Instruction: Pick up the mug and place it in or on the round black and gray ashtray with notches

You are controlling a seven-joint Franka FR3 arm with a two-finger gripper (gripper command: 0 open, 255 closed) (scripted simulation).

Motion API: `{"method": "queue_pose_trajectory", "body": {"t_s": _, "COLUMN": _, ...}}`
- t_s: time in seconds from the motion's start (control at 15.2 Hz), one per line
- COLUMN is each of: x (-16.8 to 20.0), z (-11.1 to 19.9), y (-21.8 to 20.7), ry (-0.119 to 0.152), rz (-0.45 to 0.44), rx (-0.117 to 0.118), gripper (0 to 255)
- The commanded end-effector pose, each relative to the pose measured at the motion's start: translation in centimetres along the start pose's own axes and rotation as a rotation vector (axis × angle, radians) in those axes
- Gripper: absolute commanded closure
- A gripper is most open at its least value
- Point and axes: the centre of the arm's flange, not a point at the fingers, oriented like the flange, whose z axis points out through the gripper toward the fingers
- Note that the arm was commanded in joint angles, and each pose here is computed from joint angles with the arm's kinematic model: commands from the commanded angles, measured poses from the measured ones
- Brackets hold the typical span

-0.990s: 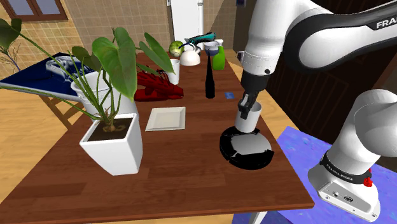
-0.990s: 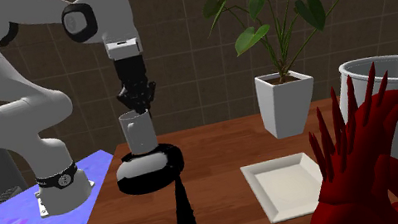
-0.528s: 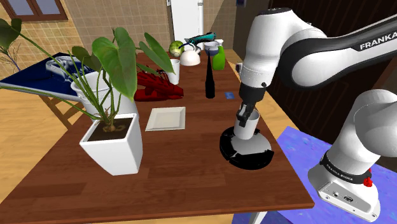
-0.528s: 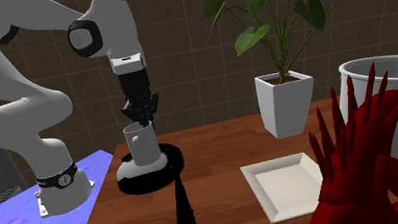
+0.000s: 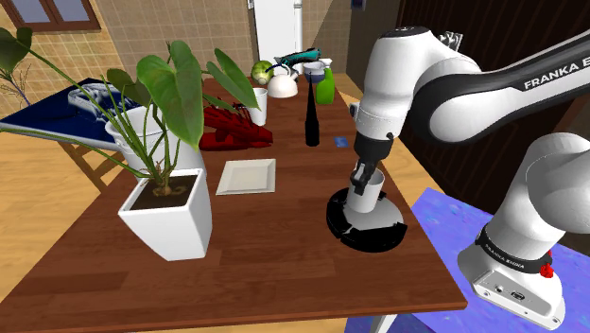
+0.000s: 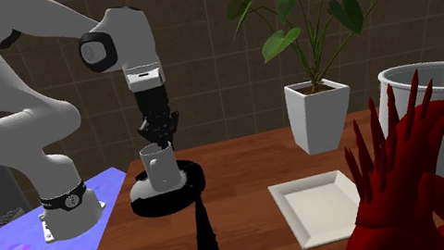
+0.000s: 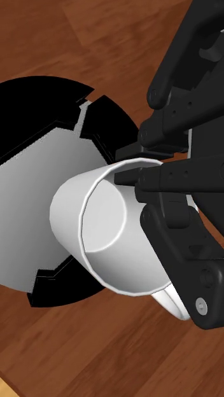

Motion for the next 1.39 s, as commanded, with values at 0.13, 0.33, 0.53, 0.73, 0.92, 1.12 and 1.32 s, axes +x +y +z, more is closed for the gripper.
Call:
{"method": "queue_pose_trajectory", "body": {"t_s": 0.13, "x": 0.0, "z": 0.0, "y": 0.0, "ry": 0.000, "rz": 0.000, "rx": 0.000, "gripper": 255}}
{"method": "queue_pose_trajectory", "body": {"t_s": 0.33, "x": 0.0, "z": 0.0, "y": 0.0, "ry": 0.000, "rz": 0.000, "rx": 0.000, "gripper": 0}}
{"method": "queue_pose_trajectory", "body": {"t_s": 0.53, "x": 0.0, "z": 0.0, "y": 0.0, "ry": 0.000, "rz": 0.000, "rx": 0.000, "gripper": 0}}
{"method": "queue_pose_trajectory", "body": {"t_s": 0.73, "x": 0.0, "z": -4.0, "y": 0.0, "ry": 0.000, "rz": 0.000, "rx": 0.000, "gripper": 0}}
{"method": "queue_pose_trajectory", "body": {"t_s": 0.92, "x": 0.0, "z": -5.0, "y": 0.0, "ry": 0.000, "rz": 0.000, "rx": 0.000, "gripper": 0}}
{"method": "queue_pose_trajectory", "body": {"t_s": 1.12, "x": 0.0, "z": -5.0, "y": 0.0, "ry": 0.000, "rz": 0.000, "rx": 0.000, "gripper": 0}}
{"method": "queue_pose_trajectory", "body": {"t_s": 1.32, "x": 0.0, "z": -5.0, "y": 0.0, "ry": 0.000, "rz": 0.000, "rx": 0.000, "gripper": 0}}
